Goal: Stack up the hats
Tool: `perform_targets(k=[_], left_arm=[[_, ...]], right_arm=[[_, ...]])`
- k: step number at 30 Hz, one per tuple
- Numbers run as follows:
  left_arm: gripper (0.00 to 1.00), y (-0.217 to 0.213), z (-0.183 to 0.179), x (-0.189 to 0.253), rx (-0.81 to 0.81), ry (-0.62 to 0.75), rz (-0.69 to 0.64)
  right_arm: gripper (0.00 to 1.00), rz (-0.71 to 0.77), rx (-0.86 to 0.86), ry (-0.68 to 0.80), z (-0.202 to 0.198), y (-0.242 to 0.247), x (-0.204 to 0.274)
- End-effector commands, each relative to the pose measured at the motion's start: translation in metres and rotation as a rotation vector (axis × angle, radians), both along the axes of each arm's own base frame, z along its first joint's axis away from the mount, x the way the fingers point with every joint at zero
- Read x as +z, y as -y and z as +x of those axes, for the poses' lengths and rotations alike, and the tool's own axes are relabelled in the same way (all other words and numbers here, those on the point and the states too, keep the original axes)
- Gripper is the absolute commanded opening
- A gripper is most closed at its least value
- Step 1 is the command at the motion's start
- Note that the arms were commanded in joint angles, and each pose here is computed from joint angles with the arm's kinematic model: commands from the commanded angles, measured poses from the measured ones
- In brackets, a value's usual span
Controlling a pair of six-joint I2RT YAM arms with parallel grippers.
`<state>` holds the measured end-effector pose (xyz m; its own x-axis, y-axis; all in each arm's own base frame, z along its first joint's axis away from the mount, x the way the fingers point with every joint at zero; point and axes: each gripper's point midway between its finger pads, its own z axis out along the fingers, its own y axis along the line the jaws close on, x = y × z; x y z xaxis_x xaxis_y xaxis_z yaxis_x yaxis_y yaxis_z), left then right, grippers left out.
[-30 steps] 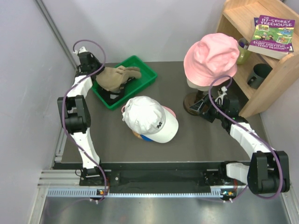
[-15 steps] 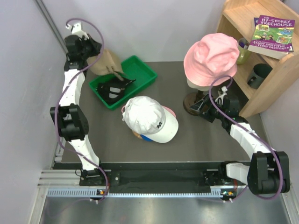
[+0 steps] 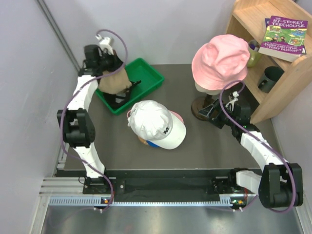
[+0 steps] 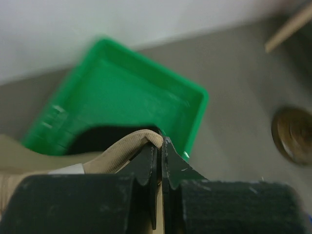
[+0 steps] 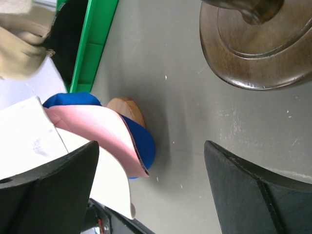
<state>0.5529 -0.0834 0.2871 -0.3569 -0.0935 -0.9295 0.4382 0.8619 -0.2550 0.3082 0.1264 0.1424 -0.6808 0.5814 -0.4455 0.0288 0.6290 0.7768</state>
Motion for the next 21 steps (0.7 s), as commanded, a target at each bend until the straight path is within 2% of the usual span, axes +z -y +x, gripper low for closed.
perform_targets(k=[1,7,16,19,20,21], left_arm=[[0.0,0.065,-0.028,-0.047,-0.172,-0.094,0.072],[0.0,0.097,-0.015,-0.06,-0.198,-0.093,0.048],[0.0,0.108,0.04,-0.096,-0.147,-0.111,0.02],[0.0,0.113,0.053,-0.093,-0.119,-0.101,-0.002],[0.03,0.114,0.057,-0.089,-0.1,-0.089,-0.008],[0.09,0.115,0.059,-0.084,-0.086,-0.083,-0.032]], right_arm=[[0.88,0.016,-0.017,0.046,0.004,0.003,0.011],[0.87,0.013,-0.017,0.051,0.002,0.004,0.013],[0.87,0.008,-0.033,0.041,-0.008,0.006,0.01],[0.87,0.004,-0.037,0.045,-0.006,0.007,0.011],[0.87,0.004,-0.037,0.044,-0.005,0.007,0.011],[0.87,0.003,-0.039,0.033,-0.005,0.007,0.009]])
